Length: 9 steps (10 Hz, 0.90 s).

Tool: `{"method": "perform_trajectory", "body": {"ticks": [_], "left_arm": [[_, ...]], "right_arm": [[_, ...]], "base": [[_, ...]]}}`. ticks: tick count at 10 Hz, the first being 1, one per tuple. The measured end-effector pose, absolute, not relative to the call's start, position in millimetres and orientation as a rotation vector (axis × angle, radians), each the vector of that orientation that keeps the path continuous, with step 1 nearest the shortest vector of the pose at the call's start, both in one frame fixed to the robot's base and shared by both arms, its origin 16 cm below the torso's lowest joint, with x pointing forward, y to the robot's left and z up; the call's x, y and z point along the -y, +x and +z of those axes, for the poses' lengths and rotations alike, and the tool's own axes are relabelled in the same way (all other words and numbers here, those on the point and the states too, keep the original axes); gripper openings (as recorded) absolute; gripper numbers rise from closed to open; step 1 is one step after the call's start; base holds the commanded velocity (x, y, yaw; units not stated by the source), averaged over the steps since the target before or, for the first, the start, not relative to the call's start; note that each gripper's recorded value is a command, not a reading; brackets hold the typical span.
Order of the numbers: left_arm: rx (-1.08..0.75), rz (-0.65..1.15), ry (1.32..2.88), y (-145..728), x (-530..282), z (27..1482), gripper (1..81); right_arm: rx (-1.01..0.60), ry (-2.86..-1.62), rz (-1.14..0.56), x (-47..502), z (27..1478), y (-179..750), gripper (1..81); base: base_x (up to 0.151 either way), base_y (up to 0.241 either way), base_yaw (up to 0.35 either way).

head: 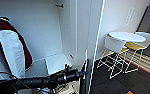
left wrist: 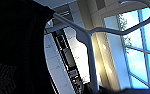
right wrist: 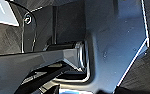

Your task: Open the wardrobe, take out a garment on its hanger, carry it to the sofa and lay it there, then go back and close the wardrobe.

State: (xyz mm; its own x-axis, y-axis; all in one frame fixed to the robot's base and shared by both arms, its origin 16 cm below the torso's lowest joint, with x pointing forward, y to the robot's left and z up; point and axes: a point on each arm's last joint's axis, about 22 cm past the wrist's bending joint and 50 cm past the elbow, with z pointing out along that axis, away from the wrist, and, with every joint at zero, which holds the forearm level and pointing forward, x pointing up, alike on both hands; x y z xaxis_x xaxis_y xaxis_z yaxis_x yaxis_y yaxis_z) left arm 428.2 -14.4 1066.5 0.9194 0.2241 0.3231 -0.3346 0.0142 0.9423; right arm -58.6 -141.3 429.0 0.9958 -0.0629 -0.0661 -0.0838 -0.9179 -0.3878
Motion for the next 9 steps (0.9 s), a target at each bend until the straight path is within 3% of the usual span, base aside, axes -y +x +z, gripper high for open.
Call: {"method": "perform_trajectory", "body": {"ticks": [9], "left_arm": [[0.111,0.446,1.496,421.3,12.3,1062.2,1.0]], "right_arm": [[-0.100,-2.748,0.113,171.1,432.7,-81.2,81.1]], "base": [[0.000,0.000,-0.231]]}}
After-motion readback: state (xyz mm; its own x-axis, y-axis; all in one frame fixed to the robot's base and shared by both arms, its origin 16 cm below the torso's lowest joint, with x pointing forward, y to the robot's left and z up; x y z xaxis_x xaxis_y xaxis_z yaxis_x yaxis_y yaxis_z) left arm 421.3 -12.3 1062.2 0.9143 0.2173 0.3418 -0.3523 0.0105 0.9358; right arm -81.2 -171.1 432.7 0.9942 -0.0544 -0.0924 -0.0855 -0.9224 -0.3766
